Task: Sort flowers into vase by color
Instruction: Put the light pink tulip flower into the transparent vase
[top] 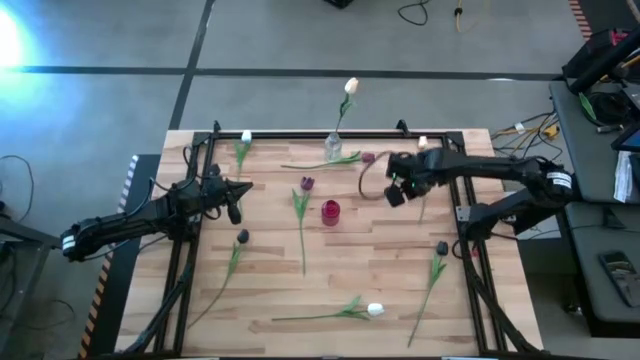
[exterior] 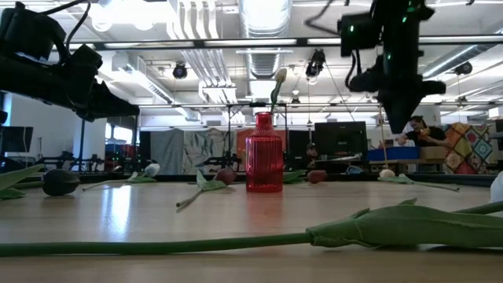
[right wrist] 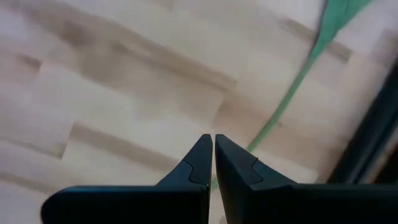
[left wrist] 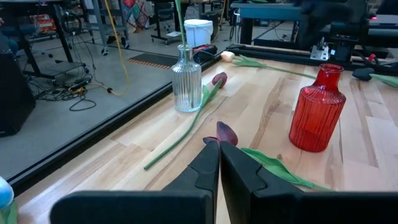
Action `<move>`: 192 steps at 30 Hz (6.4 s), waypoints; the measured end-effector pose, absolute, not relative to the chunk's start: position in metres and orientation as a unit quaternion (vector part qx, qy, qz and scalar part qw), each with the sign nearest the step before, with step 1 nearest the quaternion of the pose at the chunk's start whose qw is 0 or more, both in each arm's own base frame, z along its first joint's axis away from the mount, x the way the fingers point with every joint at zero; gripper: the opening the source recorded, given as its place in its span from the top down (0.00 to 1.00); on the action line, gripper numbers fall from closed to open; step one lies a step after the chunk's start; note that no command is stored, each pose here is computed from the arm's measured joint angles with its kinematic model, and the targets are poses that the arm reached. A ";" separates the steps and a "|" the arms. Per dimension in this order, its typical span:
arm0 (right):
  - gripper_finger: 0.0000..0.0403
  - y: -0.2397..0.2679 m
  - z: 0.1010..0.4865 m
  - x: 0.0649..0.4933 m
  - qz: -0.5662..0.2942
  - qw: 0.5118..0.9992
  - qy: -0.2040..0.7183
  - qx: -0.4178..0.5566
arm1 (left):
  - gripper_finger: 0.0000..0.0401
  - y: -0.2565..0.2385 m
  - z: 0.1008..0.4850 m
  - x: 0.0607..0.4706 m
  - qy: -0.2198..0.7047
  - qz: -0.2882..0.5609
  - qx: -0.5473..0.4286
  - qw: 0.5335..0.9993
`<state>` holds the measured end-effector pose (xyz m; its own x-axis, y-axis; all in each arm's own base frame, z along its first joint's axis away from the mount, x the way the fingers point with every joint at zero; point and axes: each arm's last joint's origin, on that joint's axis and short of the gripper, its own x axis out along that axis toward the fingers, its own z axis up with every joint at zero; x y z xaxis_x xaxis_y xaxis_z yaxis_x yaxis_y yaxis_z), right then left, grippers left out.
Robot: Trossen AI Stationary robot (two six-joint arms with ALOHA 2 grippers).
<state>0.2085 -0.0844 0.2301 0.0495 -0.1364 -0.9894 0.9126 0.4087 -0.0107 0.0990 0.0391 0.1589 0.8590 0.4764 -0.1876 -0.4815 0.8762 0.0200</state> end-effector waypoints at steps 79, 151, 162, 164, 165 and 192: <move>0.97 -0.233 0.232 0.187 -0.517 0.652 0.477 0.283 | 1.00 0.039 0.159 0.099 0.094 0.248 -0.014 0.964; 0.97 -0.173 0.322 0.350 -0.341 0.923 -0.127 -0.125 | 1.00 0.039 0.159 0.099 0.096 0.248 -0.014 0.964; 0.97 -0.171 0.308 0.347 -0.311 0.929 -0.143 -0.142 | 1.00 0.039 0.158 0.099 0.096 0.248 -0.014 0.964; 0.97 -0.170 0.309 0.346 -0.311 0.928 -0.147 -0.142 | 1.00 0.039 0.159 0.099 0.096 0.248 -0.014 0.964; 0.97 -0.170 0.309 0.346 -0.311 0.928 -0.147 -0.142 | 1.00 0.039 0.158 0.099 0.096 0.249 -0.014 0.964; 0.96 -0.173 0.285 0.346 -0.353 0.927 -0.062 -0.107 | 1.00 0.039 0.159 0.099 0.096 0.248 -0.014 0.964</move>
<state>0.3460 -0.1735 0.2849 0.7428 -0.6419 0.1904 0.6684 0.7274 -0.1552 0.0993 0.0393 0.1586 0.8581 0.4763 -0.1917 -0.4817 0.8761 0.0203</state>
